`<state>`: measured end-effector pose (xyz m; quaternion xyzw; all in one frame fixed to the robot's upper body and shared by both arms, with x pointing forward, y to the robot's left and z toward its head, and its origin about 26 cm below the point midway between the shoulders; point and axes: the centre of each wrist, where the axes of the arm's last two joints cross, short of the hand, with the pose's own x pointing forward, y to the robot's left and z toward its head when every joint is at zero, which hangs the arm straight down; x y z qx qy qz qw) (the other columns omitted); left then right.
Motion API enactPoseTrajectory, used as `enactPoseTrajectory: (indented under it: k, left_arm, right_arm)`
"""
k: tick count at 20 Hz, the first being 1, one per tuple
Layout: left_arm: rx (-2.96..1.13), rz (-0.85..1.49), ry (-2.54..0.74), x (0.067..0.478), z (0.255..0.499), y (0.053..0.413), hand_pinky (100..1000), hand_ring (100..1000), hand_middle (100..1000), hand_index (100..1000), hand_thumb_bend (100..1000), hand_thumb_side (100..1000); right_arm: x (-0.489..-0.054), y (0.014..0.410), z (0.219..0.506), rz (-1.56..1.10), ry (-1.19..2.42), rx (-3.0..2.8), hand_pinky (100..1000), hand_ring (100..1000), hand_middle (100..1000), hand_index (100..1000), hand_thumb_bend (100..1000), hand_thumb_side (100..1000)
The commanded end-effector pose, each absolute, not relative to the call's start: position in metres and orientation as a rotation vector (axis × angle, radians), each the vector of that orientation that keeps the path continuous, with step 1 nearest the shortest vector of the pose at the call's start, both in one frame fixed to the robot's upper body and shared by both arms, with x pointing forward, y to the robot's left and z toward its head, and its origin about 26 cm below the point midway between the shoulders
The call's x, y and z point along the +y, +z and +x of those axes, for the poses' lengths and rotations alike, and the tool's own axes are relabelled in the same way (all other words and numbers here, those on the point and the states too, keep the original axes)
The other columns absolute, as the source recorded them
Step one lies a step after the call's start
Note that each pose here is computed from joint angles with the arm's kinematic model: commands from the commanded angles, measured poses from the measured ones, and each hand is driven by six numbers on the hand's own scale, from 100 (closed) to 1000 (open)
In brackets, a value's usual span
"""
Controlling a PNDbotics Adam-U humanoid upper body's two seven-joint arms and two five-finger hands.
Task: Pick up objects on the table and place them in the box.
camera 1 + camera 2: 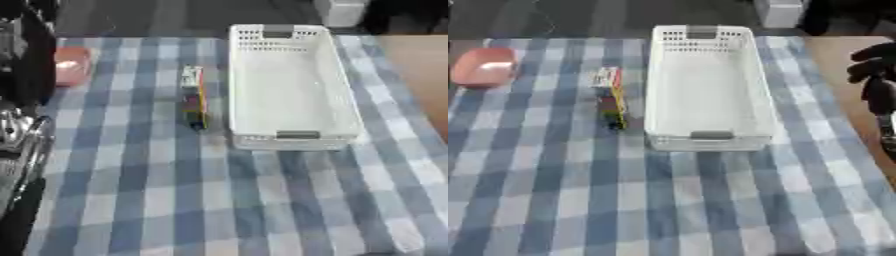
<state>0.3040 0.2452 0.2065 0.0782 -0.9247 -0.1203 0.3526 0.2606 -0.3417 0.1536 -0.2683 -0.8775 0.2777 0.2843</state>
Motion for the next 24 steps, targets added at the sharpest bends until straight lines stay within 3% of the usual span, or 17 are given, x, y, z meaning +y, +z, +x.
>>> enactPoseTrajectory:
  k: [1, 11, 12, 14, 15, 17, 18, 21, 24]
  left_arm:
    - [-2.427, 0.220, -0.327, 0.248, 0.302, 0.218, 1000, 790, 989, 872, 528, 1000]
    - [-2.429, 0.224, -0.321, 0.249, 0.302, 0.219, 1000, 791, 990, 872, 529, 1000]
    - [-2.430, 0.225, -0.319, 0.249, 0.302, 0.219, 1000, 791, 990, 872, 530, 1000]
    - [-2.431, 0.228, -0.315, 0.249, 0.303, 0.219, 1000, 790, 990, 872, 530, 1000]
    - [-2.430, 0.229, -0.315, 0.249, 0.303, 0.219, 1000, 791, 990, 872, 529, 1000]
    - [-2.429, 0.229, -0.316, 0.249, 0.303, 0.220, 1000, 791, 990, 872, 531, 1000]
    - [-2.429, 0.229, -0.316, 0.249, 0.303, 0.220, 1000, 791, 990, 872, 531, 1000]
    - [-2.428, 0.229, -0.318, 0.249, 0.303, 0.220, 1000, 790, 990, 872, 531, 1000]
    - [-2.425, 0.230, -0.321, 0.250, 0.302, 0.219, 1000, 790, 990, 871, 531, 1000]
  right_arm:
    - [-0.342, 0.158, 0.259, -0.715, 0.765, -2.357, 282, 487, 639, 633, 374, 930]
    - [-0.342, 0.157, 0.258, -0.706, 0.765, -2.352, 297, 493, 654, 644, 392, 930]
    - [-0.342, 0.157, 0.258, -0.703, 0.762, -2.351, 348, 517, 726, 675, 437, 922]
    - [-0.342, 0.156, 0.258, -0.685, 0.738, -2.344, 395, 562, 778, 704, 488, 913]
    - [-0.343, 0.156, 0.258, -0.675, 0.720, -2.337, 392, 550, 770, 697, 482, 913]
    - [-0.345, 0.156, 0.256, -0.652, 0.698, -2.319, 413, 612, 801, 729, 496, 910]
    - [-0.347, 0.157, 0.255, -0.639, 0.690, -2.310, 456, 638, 810, 736, 501, 909]
    - [-0.354, 0.163, 0.254, -0.623, 0.670, -2.279, 697, 743, 835, 752, 549, 912]
    - [-0.360, 0.171, 0.254, -0.632, 0.638, -2.265, 803, 785, 844, 760, 567, 897]
